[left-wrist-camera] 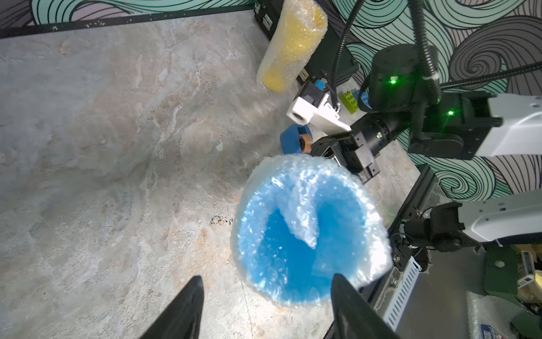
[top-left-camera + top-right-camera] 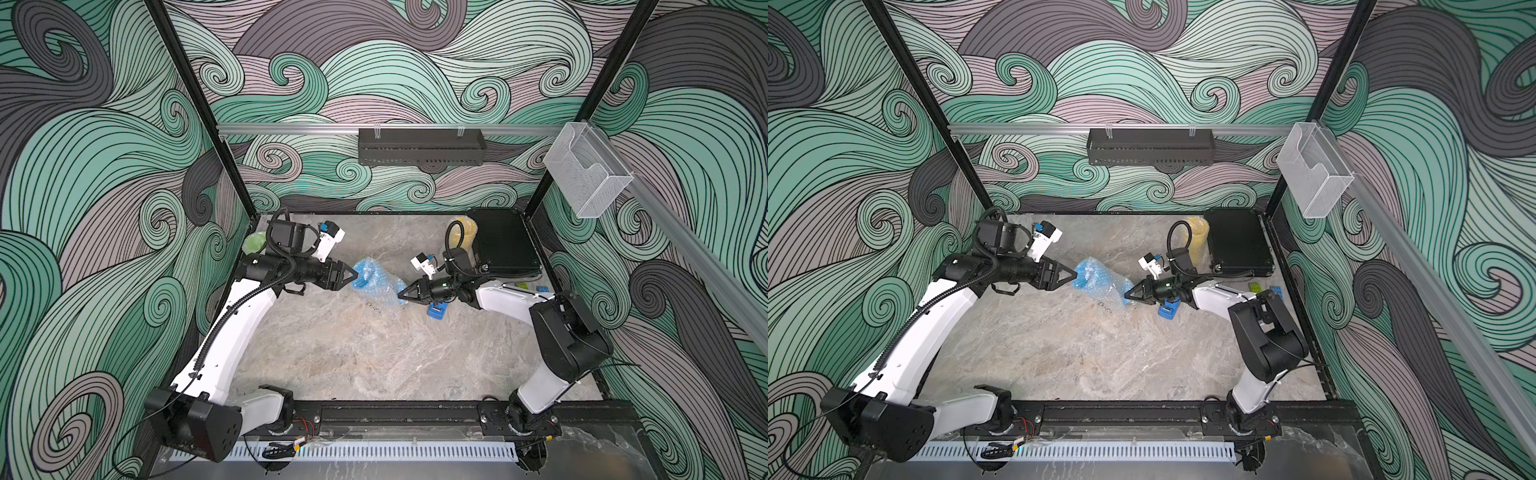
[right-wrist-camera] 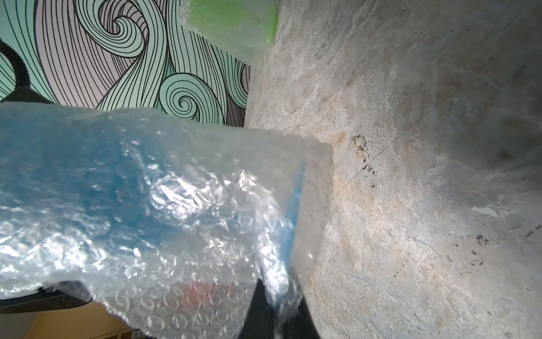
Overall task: Wrap wine glasses in bubble wrap
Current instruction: Place the bubble wrap at the center of the board.
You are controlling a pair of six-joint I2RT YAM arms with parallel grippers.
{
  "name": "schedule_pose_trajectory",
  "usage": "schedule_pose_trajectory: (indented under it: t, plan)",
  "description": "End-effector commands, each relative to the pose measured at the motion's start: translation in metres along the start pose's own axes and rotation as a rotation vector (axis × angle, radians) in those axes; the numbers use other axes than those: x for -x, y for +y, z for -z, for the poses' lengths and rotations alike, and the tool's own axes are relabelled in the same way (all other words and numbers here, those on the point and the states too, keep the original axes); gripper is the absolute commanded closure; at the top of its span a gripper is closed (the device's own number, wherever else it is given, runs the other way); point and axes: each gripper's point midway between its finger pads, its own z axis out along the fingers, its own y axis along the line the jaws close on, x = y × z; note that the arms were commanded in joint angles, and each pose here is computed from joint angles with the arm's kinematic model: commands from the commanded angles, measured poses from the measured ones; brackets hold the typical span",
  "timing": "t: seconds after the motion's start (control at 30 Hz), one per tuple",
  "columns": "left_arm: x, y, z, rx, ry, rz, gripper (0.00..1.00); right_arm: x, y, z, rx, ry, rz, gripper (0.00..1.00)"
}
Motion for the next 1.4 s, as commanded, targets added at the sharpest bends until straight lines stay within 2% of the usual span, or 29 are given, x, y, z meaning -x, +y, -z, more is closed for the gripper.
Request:
schedule_pose_trajectory:
  t: [0.0,0.1,0.17,0.4,0.47,0.5,0.63,0.73,0.87,0.93,1.0,1.1,1.17,1.27,1.37]
  plan:
    - [0.011,0.014,-0.01,0.025,-0.004,0.021,0.32,-0.004,0.009,-0.001,0.039,0.018,0.032,1.0]
    - [0.011,0.02,-0.024,0.009,0.024,0.051,0.34,-0.007,0.013,-0.003,0.047,0.029,0.04,1.0]
    - [0.011,0.024,-0.029,0.008,0.035,0.076,0.42,-0.009,0.016,-0.005,0.054,0.037,0.045,1.0]
    - [0.011,0.023,-0.035,-0.018,0.036,0.13,0.89,-0.006,0.022,-0.01,0.052,0.029,0.045,0.99]
    - [0.011,0.021,-0.033,-0.023,0.031,0.132,0.97,-0.005,0.025,-0.011,0.044,0.022,0.041,0.91]
    - [0.012,0.022,-0.031,-0.013,0.024,0.129,1.0,-0.005,0.027,-0.01,0.037,0.014,0.042,0.84]
    - [0.021,0.038,-0.016,0.078,-0.013,0.135,1.0,-0.001,0.026,0.008,-0.068,-0.049,0.078,0.51]
    - [0.038,0.075,-0.005,0.226,-0.06,0.172,1.0,0.0,0.017,0.041,-0.249,-0.141,0.077,0.37]
    - [0.067,0.134,0.002,0.43,-0.053,0.21,1.0,-0.014,0.025,0.098,-0.497,-0.26,0.176,0.16]
    - [0.078,0.163,0.001,0.517,-0.019,0.199,1.0,-0.026,0.028,0.131,-0.619,-0.315,0.232,0.01]
    - [0.085,0.19,0.0,0.59,0.028,0.22,1.0,-0.038,0.03,0.16,-0.721,-0.364,0.29,0.01]
    - [0.088,0.218,-0.002,0.623,0.123,0.285,1.0,-0.053,0.032,0.198,-0.858,-0.427,0.359,0.01]
    - [0.083,0.233,-0.002,0.653,0.146,0.281,1.0,-0.061,0.032,0.217,-0.932,-0.459,0.397,0.01]
    - [0.079,0.249,-0.002,0.673,0.149,0.287,1.0,-0.065,0.031,0.236,-1.012,-0.497,0.439,0.01]
    - [0.062,0.259,-0.013,0.629,0.212,0.32,1.0,-0.064,0.026,0.24,-1.053,-0.491,0.451,0.01]
